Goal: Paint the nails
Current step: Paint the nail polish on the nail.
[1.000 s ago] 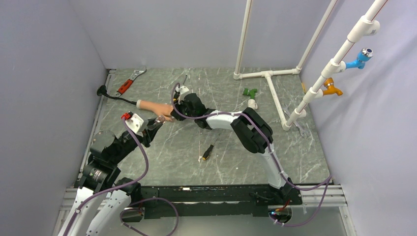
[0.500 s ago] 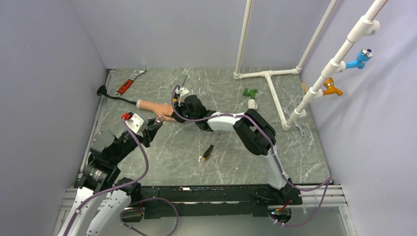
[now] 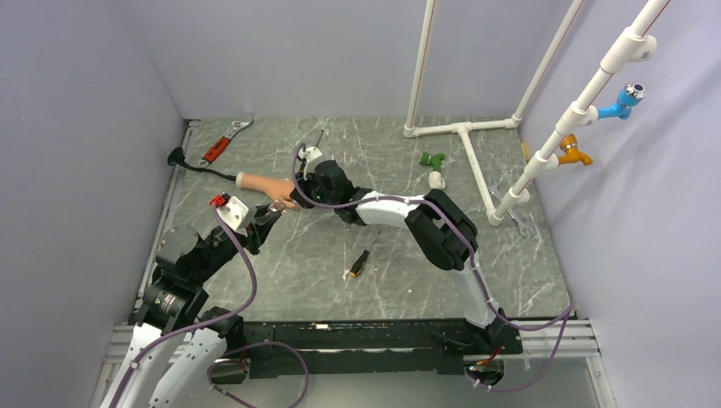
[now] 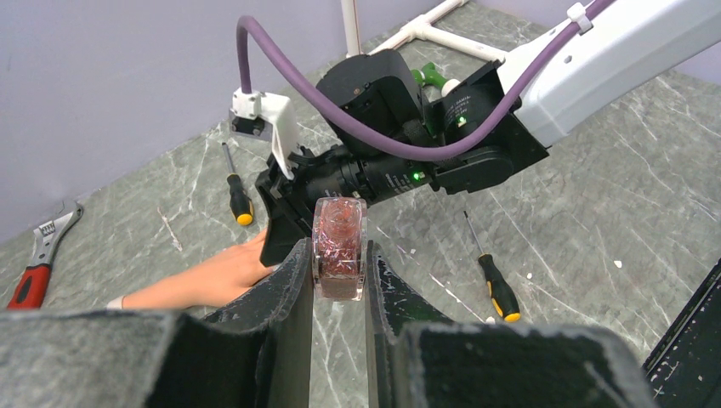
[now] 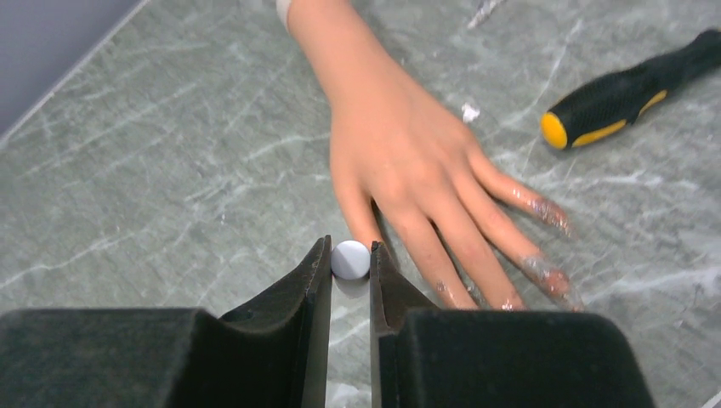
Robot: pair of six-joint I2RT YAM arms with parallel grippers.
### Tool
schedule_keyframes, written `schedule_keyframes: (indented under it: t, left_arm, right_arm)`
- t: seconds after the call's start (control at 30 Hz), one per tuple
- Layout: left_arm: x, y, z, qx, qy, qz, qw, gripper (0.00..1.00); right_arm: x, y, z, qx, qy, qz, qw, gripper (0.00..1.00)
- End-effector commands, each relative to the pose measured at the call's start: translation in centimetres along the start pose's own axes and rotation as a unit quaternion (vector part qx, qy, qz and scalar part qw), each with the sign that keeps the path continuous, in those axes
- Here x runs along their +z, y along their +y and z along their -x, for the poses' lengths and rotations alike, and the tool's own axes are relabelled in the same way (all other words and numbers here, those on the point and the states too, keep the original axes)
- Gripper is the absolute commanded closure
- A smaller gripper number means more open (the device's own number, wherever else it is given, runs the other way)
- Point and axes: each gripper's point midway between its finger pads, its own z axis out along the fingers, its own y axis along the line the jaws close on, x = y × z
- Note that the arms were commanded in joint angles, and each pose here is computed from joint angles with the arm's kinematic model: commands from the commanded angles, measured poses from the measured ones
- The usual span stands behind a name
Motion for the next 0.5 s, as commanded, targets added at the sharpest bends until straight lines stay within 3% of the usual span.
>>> schedule_keyframes:
  t: [0.0,0.47]
  left_arm:
    - [-0.3,0.4,1.6,0.002,-0.022,0.012,1.0,1.0]
    - [-0.3,0.5,1.6,0.002,-0.022,0.014,1.0,1.0]
  right_arm:
    - [0.5,0.7,4.2,-0.016,-0.051,0.003,0.999,1.0]
    - [1.4,0.4,2.5,-0.017,-0.029,0.003,0.999,1.0]
